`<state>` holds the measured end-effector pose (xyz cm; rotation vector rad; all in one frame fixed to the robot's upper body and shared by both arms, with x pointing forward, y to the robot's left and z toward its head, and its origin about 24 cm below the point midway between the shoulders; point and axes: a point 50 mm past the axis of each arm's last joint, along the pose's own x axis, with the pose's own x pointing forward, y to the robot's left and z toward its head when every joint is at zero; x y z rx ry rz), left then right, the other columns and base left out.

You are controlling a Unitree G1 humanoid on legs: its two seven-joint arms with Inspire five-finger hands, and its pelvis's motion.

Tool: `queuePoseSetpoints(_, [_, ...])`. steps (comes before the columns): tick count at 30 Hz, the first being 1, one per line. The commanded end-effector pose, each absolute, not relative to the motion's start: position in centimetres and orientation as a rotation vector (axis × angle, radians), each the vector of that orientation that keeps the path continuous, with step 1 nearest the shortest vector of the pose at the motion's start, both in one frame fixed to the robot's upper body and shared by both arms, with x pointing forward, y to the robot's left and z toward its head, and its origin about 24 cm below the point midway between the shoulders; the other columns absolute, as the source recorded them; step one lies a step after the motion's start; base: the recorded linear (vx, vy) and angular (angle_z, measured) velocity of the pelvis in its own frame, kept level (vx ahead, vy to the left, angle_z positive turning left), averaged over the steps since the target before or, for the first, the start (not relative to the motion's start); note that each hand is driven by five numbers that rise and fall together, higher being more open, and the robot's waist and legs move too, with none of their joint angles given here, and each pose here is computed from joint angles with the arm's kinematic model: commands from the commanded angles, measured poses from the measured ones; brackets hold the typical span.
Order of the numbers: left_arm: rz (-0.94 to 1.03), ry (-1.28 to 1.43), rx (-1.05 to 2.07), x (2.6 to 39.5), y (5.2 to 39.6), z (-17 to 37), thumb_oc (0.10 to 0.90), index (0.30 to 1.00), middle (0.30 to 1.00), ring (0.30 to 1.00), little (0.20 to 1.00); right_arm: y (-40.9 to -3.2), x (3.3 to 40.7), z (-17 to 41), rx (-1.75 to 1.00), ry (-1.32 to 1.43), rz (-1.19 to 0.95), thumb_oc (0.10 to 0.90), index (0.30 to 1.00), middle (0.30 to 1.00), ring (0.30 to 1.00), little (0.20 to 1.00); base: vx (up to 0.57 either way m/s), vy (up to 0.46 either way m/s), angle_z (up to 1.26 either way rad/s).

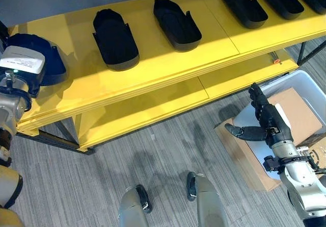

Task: Move parts from the plastic box to the shelf.

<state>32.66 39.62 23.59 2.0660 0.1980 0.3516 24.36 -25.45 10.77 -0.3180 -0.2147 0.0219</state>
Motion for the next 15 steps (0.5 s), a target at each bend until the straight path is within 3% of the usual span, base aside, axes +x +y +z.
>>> queuePoseSetpoints(1, [0.698,0.17,2.098,30.2,41.9,30.9,0.633,0.627,0.627,0.627,0.627,-26.2,24.0,17.6,-0.401,-0.537,-0.004,0.9,1.0,1.0,1.0,1.0,0.0,0.0,0.0])
queuePoseSetpoints(2, [0.698,0.17,2.098,30.2,41.9,30.9,0.9,1.0,1.0,1.0,1.0,-26.2,24.0,17.6,-0.4,-0.537,-0.004,0.9,1.0,1.0,1.0,1.0,0.0,0.0,0.0])
queuePoseSetpoints(15, [0.642,0.146,2.074,31.0,41.0,30.5,0.9,1.0,1.0,1.0,1.0,-26.6,23.5,17.6,-0.42,-0.529,-0.019,0.9,1.0,1.0,1.0,1.0,0.0,0.0,0.0])
